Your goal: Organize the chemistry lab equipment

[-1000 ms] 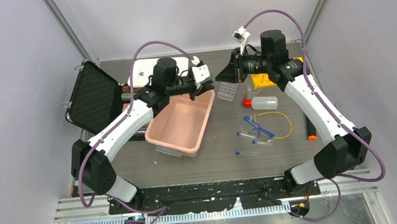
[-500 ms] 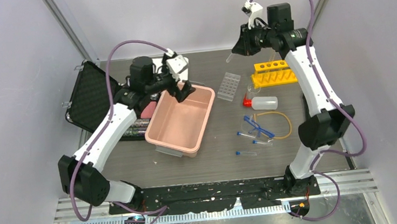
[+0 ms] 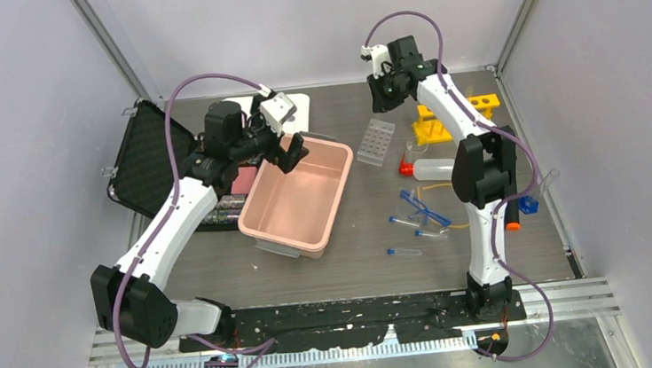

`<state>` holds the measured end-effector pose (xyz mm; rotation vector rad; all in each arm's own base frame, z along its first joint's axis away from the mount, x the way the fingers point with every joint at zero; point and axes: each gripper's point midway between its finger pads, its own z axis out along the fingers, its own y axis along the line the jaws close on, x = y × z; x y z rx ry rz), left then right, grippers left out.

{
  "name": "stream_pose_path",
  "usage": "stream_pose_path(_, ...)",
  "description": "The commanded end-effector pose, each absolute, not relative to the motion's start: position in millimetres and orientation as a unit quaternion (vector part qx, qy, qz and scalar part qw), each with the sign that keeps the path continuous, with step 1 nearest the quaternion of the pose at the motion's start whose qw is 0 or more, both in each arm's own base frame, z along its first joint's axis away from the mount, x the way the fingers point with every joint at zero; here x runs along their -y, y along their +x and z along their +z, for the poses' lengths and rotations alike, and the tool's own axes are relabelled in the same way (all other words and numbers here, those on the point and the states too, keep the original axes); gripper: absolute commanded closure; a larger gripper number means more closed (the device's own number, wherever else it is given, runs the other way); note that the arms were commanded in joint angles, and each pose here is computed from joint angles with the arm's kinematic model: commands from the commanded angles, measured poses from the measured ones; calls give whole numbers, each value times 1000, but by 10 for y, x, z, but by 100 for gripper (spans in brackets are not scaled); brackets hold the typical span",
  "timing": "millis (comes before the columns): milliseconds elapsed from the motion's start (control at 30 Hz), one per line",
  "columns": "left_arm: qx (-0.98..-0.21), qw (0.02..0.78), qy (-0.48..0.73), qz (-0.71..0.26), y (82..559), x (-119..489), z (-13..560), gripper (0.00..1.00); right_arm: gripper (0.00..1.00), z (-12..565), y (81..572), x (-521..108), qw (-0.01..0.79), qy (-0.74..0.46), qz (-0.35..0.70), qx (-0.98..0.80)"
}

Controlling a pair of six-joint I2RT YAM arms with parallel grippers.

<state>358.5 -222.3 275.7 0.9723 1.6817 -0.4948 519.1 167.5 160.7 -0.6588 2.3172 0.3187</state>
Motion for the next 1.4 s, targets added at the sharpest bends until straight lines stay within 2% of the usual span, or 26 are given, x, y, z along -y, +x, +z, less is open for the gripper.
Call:
stream_pose_path(0, -705, 554, 393, -204, 3601, 2167, 2862, 0, 95, 1783, 5462, -1787, 413, -272, 92, -865)
stream_pose_path(700, -706, 558, 387, -201, 3681, 2143, 2866, 0, 95, 1200, 5377, -1853, 380, -266, 82, -882)
stream_pose_path(1200, -706, 561, 384, -200, 3721, 2134, 2889, 0, 95, 1042, 5416, -1890, 390, -248, 92, -882)
stream_pose_path(1300, -705, 560, 385, -200, 3728, 2140, 2888, 0, 87, 1024, 5407, -1885, 386, -248, 92, -884)
stream_pose_path(1367, -705, 561, 385, -200, 3737, 2140, 2896, 0, 76, 1014, 5399, -1887, 384, -249, 92, -884)
